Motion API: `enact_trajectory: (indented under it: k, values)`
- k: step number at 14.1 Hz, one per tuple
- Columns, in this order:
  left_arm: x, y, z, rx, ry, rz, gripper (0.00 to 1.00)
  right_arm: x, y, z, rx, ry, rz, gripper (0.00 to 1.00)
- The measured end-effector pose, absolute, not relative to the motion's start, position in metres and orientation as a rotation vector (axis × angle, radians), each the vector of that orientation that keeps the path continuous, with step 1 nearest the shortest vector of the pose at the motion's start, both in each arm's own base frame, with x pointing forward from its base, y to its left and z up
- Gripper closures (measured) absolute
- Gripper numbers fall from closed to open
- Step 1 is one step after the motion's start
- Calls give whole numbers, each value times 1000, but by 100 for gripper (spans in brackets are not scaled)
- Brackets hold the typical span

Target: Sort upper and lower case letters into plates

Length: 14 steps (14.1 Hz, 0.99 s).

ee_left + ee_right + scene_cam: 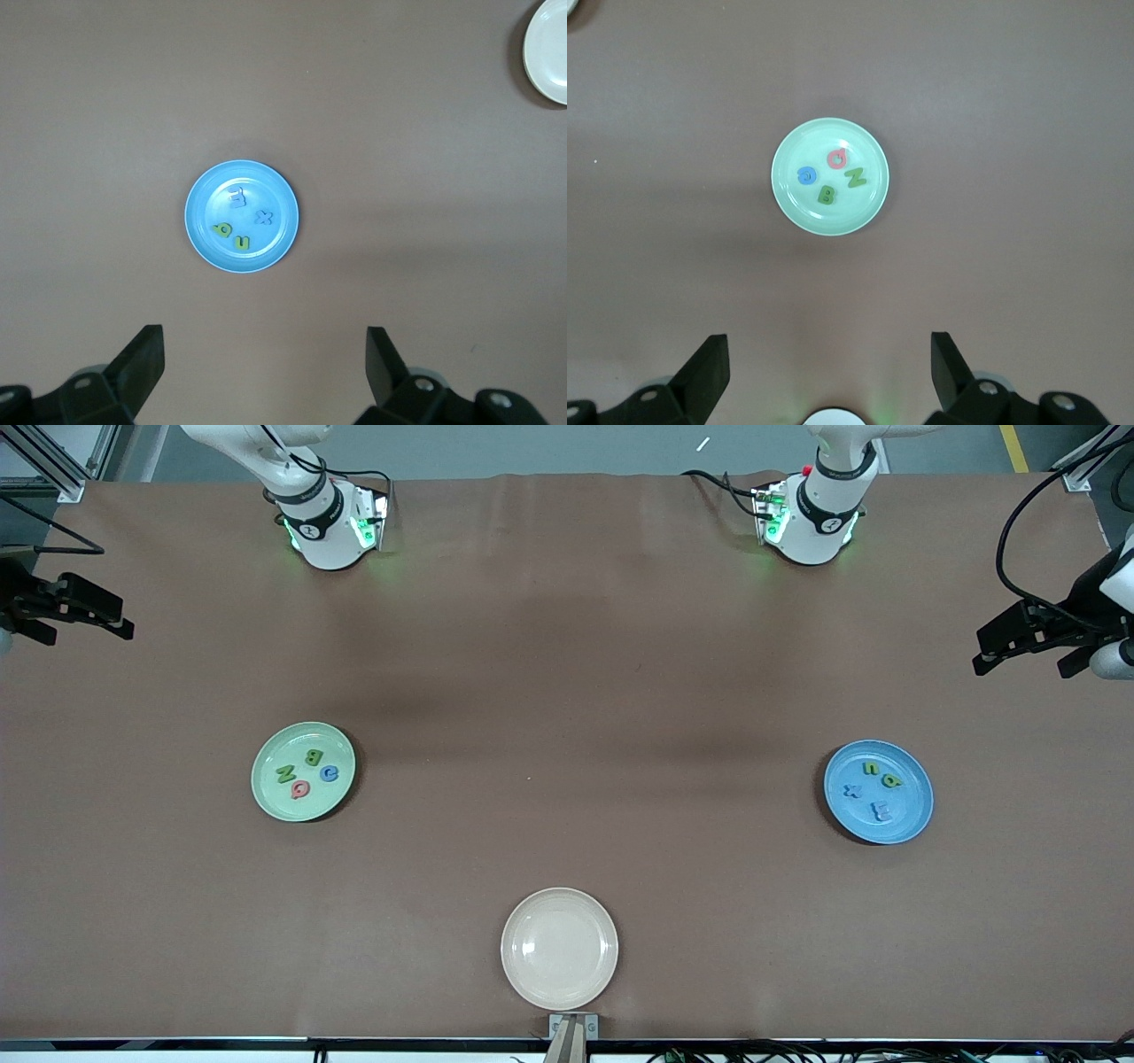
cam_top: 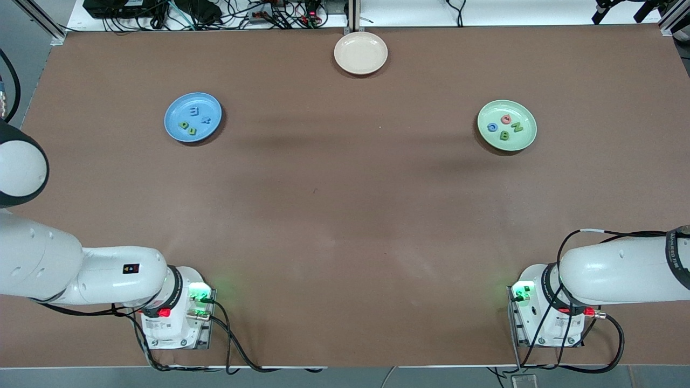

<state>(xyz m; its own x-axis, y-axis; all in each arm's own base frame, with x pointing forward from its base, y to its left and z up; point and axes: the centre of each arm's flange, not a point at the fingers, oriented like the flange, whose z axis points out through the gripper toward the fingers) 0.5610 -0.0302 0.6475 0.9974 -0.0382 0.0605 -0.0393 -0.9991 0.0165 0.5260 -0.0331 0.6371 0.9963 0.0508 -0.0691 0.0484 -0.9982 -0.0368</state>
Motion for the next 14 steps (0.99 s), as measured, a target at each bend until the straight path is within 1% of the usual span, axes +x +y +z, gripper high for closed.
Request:
enact_trajectory:
  k: [4, 14]
  values:
    - [560, -29, 648, 3123, -57, 80, 0, 528, -34, 641, -3111, -76, 65, 0]
    - [559, -29, 650, 3123, -57, 86, 0, 526, -38, 641, -3131, -72, 76, 0]
